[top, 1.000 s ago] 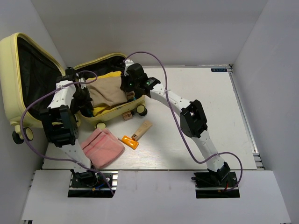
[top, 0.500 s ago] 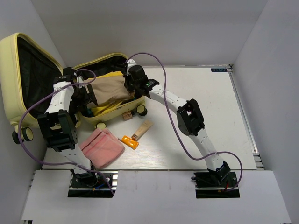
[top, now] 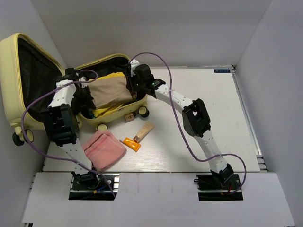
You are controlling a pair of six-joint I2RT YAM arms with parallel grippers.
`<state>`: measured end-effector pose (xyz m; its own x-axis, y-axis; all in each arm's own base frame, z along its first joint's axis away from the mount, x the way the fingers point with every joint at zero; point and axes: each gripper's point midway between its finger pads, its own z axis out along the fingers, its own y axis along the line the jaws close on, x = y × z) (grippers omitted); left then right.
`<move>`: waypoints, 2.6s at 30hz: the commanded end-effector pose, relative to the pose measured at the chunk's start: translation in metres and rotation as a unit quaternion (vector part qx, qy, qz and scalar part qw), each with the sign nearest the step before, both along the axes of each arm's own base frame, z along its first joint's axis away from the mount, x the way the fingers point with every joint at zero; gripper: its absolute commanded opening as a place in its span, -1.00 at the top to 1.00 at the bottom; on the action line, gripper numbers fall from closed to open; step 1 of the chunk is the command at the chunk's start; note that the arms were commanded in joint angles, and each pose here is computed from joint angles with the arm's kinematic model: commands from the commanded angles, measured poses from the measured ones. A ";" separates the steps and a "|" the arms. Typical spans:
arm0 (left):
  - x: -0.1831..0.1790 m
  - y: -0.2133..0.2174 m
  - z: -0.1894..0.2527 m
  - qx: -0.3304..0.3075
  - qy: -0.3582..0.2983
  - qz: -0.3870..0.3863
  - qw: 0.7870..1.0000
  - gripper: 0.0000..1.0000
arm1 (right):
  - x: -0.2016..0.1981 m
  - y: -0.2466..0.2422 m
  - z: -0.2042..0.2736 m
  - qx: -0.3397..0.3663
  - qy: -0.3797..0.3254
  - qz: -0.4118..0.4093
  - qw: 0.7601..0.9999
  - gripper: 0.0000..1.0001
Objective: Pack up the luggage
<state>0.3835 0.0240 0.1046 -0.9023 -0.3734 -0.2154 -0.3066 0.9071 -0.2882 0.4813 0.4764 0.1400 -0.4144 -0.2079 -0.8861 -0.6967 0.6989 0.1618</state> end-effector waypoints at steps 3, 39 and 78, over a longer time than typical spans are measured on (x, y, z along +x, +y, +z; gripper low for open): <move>-0.008 0.010 0.021 0.024 -0.039 0.019 0.999 1.00 | -0.009 0.001 0.045 0.020 -0.030 0.030 0.999 0.14; -0.092 -0.029 0.100 0.117 -0.112 0.031 0.986 -1.00 | -0.081 -0.087 0.124 -0.012 -0.070 0.045 0.996 -0.81; -0.236 -0.117 -0.104 0.293 0.162 -0.293 0.896 -0.45 | -0.146 -0.330 -0.003 -0.167 0.068 -0.272 0.945 -0.81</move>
